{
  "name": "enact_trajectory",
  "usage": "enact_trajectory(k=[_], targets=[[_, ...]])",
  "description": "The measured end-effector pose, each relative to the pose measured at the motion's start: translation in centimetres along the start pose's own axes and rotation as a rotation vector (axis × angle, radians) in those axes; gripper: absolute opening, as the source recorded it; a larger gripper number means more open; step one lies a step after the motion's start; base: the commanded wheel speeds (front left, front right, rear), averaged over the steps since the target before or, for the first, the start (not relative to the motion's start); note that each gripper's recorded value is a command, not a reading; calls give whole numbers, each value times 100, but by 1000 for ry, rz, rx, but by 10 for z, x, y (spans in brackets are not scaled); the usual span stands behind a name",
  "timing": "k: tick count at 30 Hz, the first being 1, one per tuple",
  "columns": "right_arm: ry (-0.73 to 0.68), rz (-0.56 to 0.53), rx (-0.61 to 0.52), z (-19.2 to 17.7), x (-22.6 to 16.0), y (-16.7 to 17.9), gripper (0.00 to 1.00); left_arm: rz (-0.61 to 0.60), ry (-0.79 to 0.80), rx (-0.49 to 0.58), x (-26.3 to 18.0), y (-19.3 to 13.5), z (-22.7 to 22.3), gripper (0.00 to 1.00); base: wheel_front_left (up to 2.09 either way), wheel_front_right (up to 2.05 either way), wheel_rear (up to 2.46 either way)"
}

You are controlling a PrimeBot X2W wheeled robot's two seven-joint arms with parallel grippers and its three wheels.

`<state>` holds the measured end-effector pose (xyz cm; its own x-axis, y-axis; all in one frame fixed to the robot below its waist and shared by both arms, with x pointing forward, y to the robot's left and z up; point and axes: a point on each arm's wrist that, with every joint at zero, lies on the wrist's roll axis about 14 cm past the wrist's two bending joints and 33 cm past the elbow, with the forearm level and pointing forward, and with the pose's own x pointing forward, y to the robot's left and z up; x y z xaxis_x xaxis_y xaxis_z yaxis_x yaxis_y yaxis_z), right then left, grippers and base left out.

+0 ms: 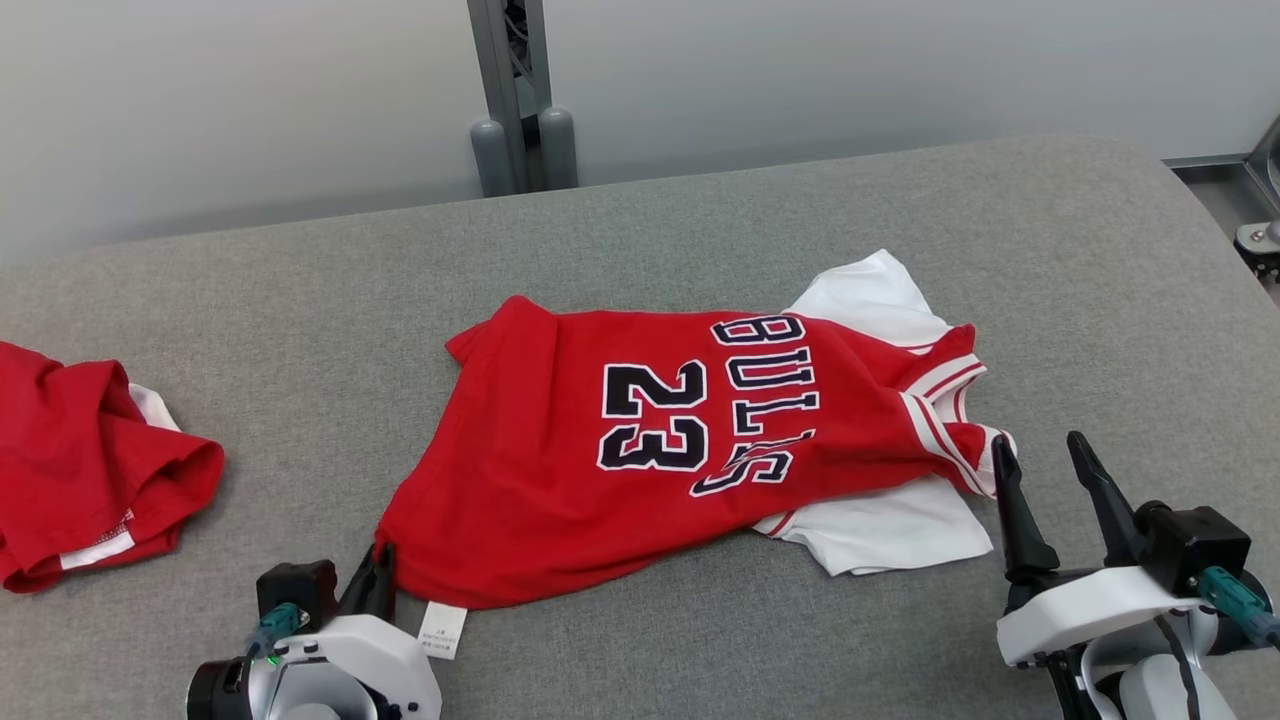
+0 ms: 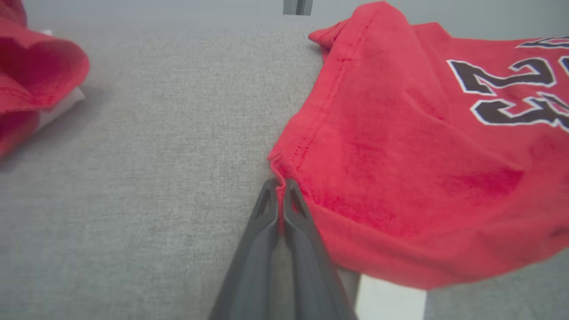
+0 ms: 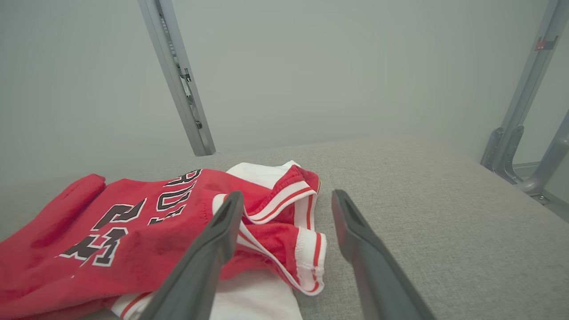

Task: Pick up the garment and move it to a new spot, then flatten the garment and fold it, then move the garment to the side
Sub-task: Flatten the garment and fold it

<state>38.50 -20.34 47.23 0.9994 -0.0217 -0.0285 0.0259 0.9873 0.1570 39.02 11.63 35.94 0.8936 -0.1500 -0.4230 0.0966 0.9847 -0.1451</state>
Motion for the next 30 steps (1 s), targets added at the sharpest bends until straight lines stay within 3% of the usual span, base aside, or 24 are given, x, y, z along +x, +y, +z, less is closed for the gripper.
enact_trajectory(k=[5,13,30], targets=[[-1,-15,3,0,-2,-5,100,11,-57,-11,0,1,17,0,0,0,0],[177,-109,109,-57,-28,-25,100,7,-75,-13,-7,-2,19,0,0,0,0],[327,-75,166,-97,-20,-4,100,22,-67,-7,-5,4,14,0,0,0,0]])
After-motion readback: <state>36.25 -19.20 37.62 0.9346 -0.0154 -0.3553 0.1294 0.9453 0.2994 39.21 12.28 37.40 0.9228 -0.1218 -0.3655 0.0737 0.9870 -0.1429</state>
